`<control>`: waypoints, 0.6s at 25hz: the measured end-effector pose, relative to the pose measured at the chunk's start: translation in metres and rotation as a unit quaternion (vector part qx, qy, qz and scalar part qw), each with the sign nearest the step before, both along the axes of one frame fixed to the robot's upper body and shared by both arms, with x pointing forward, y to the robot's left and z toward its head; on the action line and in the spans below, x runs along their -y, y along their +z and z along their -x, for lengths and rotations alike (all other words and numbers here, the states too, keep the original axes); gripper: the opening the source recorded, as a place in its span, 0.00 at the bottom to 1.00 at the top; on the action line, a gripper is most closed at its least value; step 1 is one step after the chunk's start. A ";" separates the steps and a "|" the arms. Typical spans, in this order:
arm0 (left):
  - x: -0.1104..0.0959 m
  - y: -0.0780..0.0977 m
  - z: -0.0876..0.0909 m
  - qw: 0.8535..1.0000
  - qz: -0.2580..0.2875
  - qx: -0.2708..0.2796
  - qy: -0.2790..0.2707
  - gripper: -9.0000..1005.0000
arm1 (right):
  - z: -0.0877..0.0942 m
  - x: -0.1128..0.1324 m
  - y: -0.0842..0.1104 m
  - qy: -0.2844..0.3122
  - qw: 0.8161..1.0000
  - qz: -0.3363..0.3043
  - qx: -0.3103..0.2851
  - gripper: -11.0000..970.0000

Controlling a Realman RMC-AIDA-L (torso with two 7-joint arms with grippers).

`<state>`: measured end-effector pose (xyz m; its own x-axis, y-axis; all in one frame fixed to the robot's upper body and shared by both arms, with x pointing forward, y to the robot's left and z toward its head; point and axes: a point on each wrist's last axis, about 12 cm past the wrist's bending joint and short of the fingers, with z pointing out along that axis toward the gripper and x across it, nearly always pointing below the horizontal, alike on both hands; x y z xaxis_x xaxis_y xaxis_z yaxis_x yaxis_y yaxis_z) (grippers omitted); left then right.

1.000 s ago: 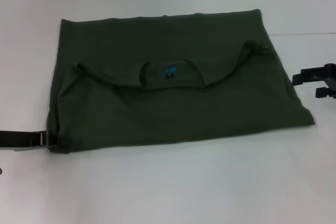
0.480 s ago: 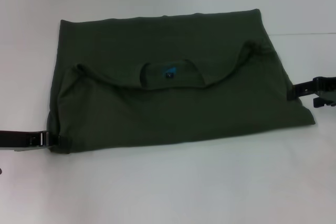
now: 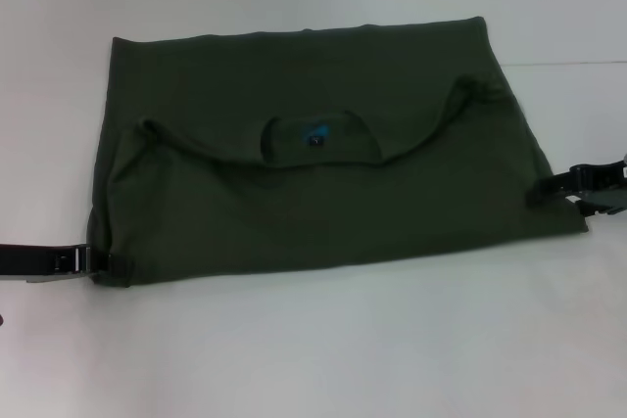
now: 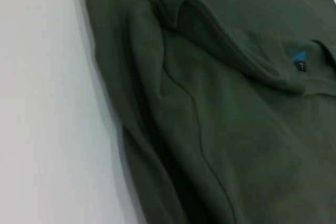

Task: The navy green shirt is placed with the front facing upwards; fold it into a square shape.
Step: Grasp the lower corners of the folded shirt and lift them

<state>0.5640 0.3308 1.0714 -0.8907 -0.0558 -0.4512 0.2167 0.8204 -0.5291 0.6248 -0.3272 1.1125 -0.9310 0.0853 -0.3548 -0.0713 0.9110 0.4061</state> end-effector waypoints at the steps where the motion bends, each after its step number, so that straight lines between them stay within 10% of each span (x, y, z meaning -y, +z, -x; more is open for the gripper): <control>1: 0.000 0.000 0.000 1.000 0.000 0.000 0.000 0.06 | 0.000 -0.001 -0.001 0.001 1.000 0.000 0.000 0.94; 15: 0.000 0.000 0.000 1.000 0.000 -0.001 0.000 0.06 | 0.000 -0.006 -0.004 -0.004 1.000 -0.001 0.001 0.93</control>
